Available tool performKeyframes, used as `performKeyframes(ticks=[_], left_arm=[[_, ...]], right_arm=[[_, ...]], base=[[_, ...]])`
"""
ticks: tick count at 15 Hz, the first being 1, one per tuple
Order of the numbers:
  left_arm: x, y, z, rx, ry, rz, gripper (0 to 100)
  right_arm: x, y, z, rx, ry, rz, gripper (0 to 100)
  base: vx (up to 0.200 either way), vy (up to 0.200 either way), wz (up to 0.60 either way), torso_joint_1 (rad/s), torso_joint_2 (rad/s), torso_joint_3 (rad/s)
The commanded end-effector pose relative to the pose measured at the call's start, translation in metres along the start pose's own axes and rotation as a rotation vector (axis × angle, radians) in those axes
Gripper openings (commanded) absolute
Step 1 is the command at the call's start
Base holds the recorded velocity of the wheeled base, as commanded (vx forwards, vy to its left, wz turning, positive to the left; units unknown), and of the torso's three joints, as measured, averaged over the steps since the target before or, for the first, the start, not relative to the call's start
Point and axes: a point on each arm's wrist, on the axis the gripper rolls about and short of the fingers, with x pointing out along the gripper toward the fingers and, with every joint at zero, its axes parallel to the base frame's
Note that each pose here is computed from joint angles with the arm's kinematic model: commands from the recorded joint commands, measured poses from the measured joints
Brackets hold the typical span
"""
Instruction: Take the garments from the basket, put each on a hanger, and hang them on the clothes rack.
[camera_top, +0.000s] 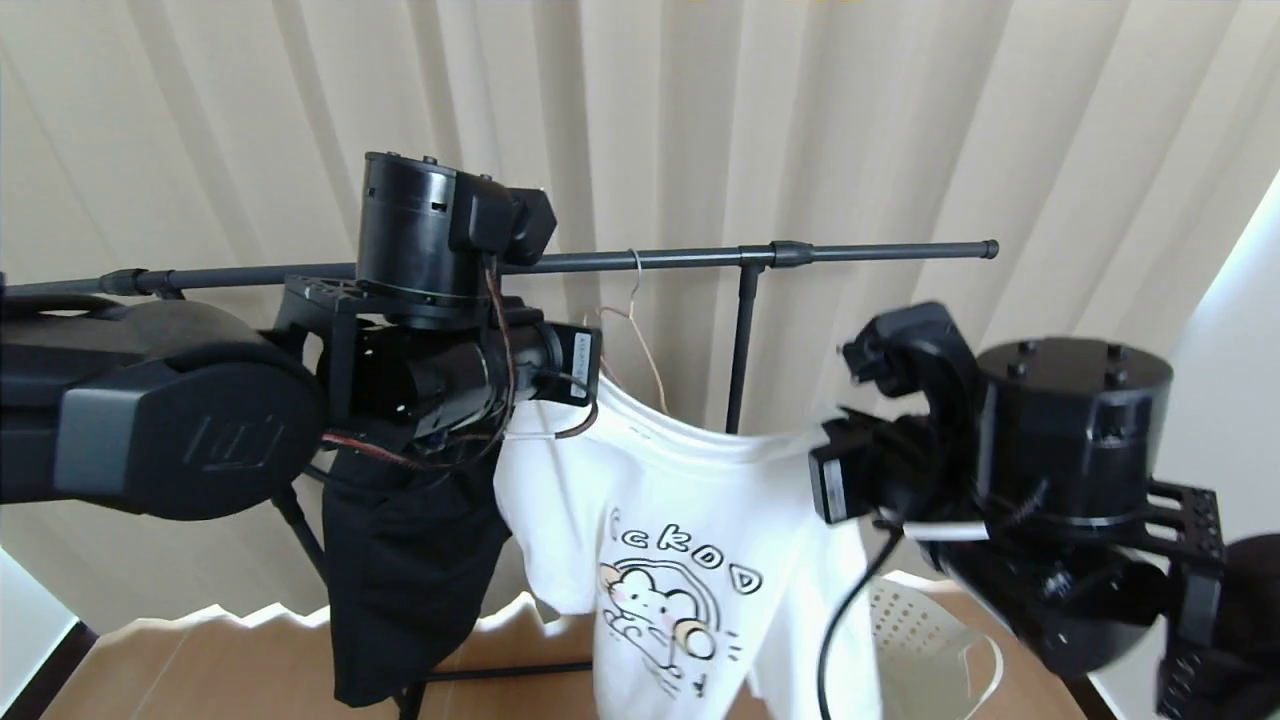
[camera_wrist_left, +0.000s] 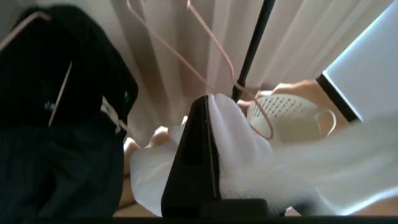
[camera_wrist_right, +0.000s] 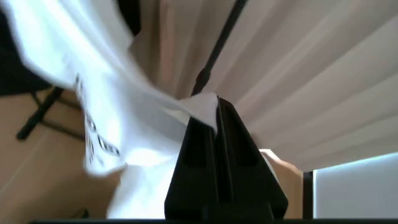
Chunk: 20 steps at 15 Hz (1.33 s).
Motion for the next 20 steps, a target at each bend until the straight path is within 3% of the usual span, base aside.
performKeyframes(ticks=[1, 2, 5, 6, 10, 12, 18, 20], left_arm=[[-0.028, -0.004, -0.017, -0.015, 0.076, -0.027, 0], [-0.035, -0.022, -0.046, -0.011, 0.186, -0.073, 0], [-0.040, -0.055, -0.096, 0.024, 0.341, -0.154, 0], [-0.038, -0.070, -0.102, 0.002, 0.358, -0.177, 0], [-0.036, -0.116, -0.076, -0.139, 0.282, -0.280, 0], [-0.035, -0.132, -0.075, -0.159, 0.277, -0.304, 0], [-0.036, -0.130, -0.073, -0.178, 0.268, -0.291, 0], [-0.035, -0.129, -0.073, -0.177, 0.259, -0.268, 0]], right_arm=[[0.047, 0.015, 0.016, 0.188, -0.100, -0.134, 0], [0.055, 0.021, 0.019, 0.242, -0.168, -0.140, 0], [0.054, 0.032, 0.011, 0.232, -0.193, -0.115, 0], [0.052, 0.034, 0.012, 0.236, -0.200, -0.107, 0], [0.049, 0.036, 0.015, 0.248, -0.211, -0.093, 0], [0.043, 0.041, 0.017, 0.254, -0.217, -0.068, 0], [0.041, 0.043, 0.016, 0.251, -0.215, -0.060, 0], [0.036, 0.036, 0.017, 0.245, -0.212, -0.067, 0]], base=[[0.000, 0.000, 0.00, 0.000, 0.00, 0.000], [0.000, 0.000, 0.00, 0.000, 0.00, 0.000], [0.000, 0.000, 0.00, 0.000, 0.00, 0.000], [0.000, 0.000, 0.00, 0.000, 0.00, 0.000], [0.000, 0.000, 0.00, 0.000, 0.00, 0.000], [0.000, 0.000, 0.00, 0.000, 0.00, 0.000], [0.000, 0.000, 0.00, 0.000, 0.00, 0.000], [0.000, 0.000, 0.00, 0.000, 0.00, 0.000]])
